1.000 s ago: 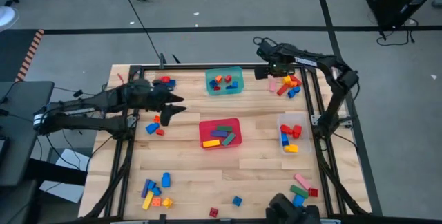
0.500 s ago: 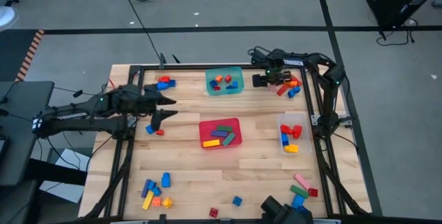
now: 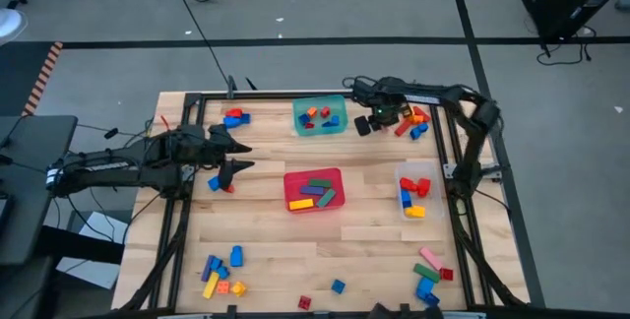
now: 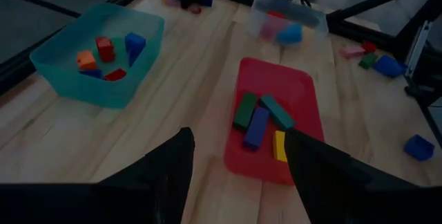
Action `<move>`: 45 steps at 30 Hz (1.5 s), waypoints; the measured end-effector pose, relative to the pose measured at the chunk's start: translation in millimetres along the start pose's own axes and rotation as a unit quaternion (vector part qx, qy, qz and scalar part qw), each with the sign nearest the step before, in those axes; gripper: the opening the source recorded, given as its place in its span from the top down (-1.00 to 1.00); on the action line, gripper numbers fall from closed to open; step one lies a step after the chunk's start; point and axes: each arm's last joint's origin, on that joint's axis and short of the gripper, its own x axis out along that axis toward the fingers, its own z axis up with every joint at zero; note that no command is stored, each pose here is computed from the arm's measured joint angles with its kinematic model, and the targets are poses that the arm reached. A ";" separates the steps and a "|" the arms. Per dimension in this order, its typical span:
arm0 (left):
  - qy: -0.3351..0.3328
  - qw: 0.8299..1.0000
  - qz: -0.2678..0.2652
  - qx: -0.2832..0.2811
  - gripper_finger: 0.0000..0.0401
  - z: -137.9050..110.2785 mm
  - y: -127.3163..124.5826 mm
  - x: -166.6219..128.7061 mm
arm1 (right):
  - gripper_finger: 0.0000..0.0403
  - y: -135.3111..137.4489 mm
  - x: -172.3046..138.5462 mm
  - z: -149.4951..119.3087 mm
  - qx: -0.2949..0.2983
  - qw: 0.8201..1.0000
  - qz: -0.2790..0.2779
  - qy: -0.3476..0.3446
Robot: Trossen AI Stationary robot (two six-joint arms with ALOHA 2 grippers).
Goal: Sort blocks by size
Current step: Put the pink block into the red bin
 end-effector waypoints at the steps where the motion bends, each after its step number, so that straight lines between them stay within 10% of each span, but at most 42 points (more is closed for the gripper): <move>1: -0.001 1.000 0.000 0.000 -0.17 0.2 0.0 0.0 | 0.43 1.1 -12.7 -6.2 -0.020 1.000 0.008 -0.014; 19: -0.035 0.999 0.010 0.001 -0.17 6.4 -0.4 -0.2 | 0.43 96.8 -175.4 -133.1 -0.313 0.895 0.203 -0.246; 32: -0.030 0.998 0.031 0.054 -0.17 5.2 1.0 -0.1 | 0.43 208.6 -114.1 -132.3 -0.398 0.885 0.173 -0.171; 45: -0.030 0.998 0.031 0.052 -0.17 5.2 1.0 -0.1 | 0.34 234.9 -52.0 -147.1 -0.441 0.885 0.127 -0.070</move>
